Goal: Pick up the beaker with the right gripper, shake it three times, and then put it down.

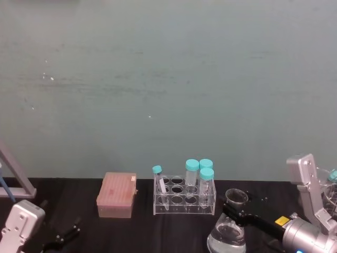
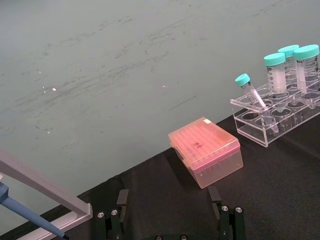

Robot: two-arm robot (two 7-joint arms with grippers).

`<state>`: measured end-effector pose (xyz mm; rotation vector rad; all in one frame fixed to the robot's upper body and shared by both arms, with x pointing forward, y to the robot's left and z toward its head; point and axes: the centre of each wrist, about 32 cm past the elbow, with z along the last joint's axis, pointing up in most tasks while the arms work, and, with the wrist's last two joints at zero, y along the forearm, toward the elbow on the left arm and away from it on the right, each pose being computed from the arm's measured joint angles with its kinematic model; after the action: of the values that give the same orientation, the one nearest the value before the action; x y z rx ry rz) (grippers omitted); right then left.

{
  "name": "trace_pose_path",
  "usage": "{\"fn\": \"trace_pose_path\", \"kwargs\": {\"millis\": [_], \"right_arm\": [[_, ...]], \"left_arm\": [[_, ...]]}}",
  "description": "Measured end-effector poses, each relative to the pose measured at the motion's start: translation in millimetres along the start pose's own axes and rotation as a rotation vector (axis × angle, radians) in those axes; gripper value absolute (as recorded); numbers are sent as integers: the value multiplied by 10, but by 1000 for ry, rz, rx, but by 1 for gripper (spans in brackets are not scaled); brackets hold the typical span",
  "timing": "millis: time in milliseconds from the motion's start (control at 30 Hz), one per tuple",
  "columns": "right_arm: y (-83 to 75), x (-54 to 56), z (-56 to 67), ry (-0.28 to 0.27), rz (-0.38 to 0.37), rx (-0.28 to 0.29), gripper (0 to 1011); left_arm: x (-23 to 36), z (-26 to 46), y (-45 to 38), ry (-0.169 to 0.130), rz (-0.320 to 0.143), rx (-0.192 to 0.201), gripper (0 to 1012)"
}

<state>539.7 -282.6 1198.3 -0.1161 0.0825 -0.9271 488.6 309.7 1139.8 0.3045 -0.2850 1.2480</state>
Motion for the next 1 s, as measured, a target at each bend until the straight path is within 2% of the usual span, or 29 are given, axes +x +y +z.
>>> {"fn": "trace_pose_path", "kwargs": {"millis": [1000], "right_arm": [[19,6,-18,4,9,-15,478]], "left_arm": [[0,0,0,0,0,0,1000]]}}
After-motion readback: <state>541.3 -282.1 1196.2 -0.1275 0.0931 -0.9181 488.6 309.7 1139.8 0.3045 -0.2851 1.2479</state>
